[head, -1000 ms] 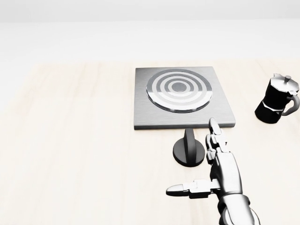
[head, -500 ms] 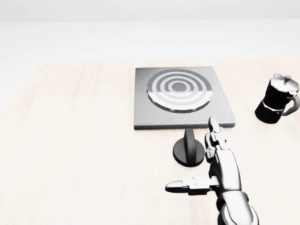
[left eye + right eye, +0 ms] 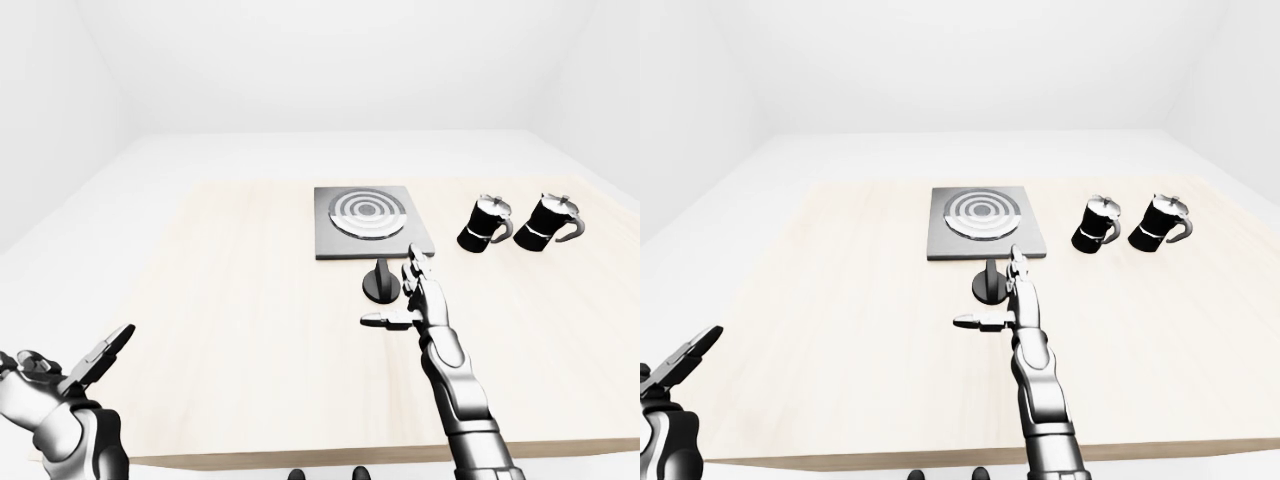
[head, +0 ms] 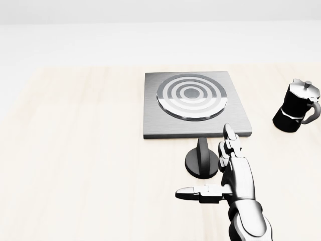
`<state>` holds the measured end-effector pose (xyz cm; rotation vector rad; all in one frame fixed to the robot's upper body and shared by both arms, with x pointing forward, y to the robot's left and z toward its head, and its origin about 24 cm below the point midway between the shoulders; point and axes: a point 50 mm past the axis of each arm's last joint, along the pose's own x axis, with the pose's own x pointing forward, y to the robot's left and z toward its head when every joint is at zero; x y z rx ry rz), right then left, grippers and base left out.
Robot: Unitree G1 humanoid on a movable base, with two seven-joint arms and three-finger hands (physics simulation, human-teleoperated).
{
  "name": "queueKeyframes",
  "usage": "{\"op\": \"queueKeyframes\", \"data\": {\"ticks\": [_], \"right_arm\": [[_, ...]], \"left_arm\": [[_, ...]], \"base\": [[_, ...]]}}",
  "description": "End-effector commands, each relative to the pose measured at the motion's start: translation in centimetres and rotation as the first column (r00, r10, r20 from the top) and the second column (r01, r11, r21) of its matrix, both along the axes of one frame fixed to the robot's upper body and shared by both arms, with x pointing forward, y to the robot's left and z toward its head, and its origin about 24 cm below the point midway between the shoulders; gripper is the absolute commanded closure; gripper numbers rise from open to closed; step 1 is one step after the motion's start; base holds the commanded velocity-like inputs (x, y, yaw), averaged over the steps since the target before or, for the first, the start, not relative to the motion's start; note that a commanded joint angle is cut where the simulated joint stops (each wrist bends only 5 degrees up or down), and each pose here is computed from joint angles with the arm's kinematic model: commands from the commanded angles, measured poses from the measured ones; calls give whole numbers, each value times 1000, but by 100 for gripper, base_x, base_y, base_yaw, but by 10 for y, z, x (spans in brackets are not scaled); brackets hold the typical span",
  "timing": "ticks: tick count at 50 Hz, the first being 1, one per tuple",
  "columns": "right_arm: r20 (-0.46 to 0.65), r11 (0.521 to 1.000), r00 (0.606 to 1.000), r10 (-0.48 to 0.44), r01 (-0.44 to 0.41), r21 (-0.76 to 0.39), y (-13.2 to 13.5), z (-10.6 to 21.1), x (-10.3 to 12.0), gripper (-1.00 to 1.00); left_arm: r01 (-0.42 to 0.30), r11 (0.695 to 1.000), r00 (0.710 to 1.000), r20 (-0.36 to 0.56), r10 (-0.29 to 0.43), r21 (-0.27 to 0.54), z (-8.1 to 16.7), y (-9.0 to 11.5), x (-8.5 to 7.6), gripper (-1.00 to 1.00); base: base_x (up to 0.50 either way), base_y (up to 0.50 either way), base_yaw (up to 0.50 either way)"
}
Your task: Turn off the stove.
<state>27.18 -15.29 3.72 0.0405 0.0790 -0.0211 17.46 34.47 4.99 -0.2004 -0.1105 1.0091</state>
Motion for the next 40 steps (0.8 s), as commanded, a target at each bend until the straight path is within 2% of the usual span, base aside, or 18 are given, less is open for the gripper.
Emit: {"op": "queueKeyframes", "data": {"ticks": [1, 20, 31, 40], "right_arm": [[-10, 1000, 1000, 4, -4, -7, -2, -2, 1, -100], [-22, 1000, 1000, 11, -11, -5, -1, -5, 3, -100], [-111, 999, 993, 49, -50, -5, 13, -25, 7, -100], [-118, 999, 992, 32, -34, -16, 14, -28, 3, -100]], "left_arm": [[-1, 1000, 1000, -27, 1, -1, -4, -1, 1, -100], [-1, 1000, 1000, -21, 1, 3, -3, -1, 0, -100], [4, 1000, 1000, -27, -4, 3, -4, -2, -1, -100], [0, 1000, 1000, -17, 0, 5, -2, -1, -1, -100]], "base": [[0, 0, 0], [0, 0, 0], [0, 0, 0], [0, 0, 0]]}}
